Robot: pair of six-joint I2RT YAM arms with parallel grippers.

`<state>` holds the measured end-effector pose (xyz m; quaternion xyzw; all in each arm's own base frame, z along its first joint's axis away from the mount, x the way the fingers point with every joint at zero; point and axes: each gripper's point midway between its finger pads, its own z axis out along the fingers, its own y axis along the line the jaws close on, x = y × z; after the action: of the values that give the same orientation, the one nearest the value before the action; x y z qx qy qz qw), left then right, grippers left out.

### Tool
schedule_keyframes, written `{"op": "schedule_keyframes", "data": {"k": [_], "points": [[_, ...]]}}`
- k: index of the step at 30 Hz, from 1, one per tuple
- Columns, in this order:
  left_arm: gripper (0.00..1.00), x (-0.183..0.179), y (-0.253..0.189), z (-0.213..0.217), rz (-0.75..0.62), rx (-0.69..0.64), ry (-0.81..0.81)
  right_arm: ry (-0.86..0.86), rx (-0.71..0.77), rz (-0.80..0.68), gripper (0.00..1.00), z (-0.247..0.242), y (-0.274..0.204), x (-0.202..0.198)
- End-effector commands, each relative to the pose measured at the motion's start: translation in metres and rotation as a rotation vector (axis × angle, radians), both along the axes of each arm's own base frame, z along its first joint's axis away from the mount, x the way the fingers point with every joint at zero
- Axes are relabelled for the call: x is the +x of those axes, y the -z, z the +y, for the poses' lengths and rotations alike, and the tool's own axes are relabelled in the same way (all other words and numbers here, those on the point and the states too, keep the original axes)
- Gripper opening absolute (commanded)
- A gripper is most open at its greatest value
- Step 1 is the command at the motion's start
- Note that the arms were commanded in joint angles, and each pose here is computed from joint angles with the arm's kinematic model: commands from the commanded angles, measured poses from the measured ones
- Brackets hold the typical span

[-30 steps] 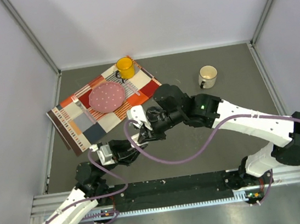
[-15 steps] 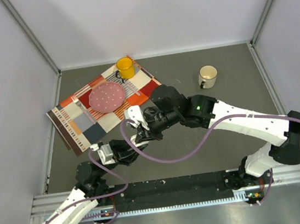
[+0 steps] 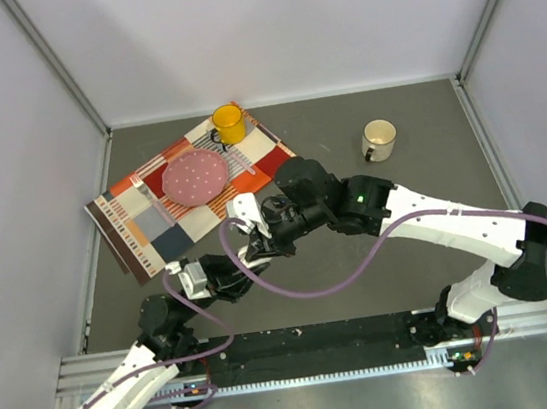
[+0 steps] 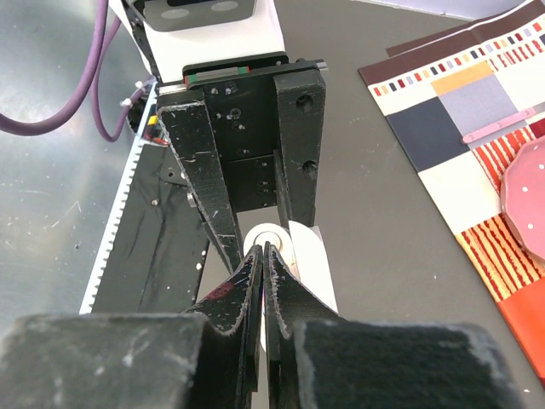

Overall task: Insert the wireless bluetooth earbuds into the charging case
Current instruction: Place the earbud in the charging case, then close the charging case.

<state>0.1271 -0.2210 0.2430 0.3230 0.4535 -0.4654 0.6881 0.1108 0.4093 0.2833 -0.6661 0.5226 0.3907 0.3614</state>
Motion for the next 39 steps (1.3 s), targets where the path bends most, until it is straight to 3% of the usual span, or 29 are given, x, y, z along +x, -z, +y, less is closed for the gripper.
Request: {"op": "schedule_keyframes", "data": {"k": [1,14,21,32,39], "points": [[0.0,0.0,0.061,0.002,0.051,0.03,-0.009,0.015,-0.008,-0.004,0.0,-0.005,-0.001,-0.001],[0.0,0.004,0.067,0.002,0.079,0.043,-0.026,0.031,0.085,-0.03,0.06,-0.013,-0.033,-0.005],[0.0,0.007,0.063,0.003,0.083,0.041,-0.039,0.147,0.123,-0.039,0.24,-0.014,-0.039,0.01],[0.0,0.016,0.032,0.005,-0.005,0.055,-0.098,0.3,0.24,-0.082,0.37,-0.029,-0.083,0.028],[0.0,0.022,-0.009,0.005,-0.085,0.073,-0.133,0.457,0.326,-0.107,0.58,-0.04,-0.108,0.05]]}}
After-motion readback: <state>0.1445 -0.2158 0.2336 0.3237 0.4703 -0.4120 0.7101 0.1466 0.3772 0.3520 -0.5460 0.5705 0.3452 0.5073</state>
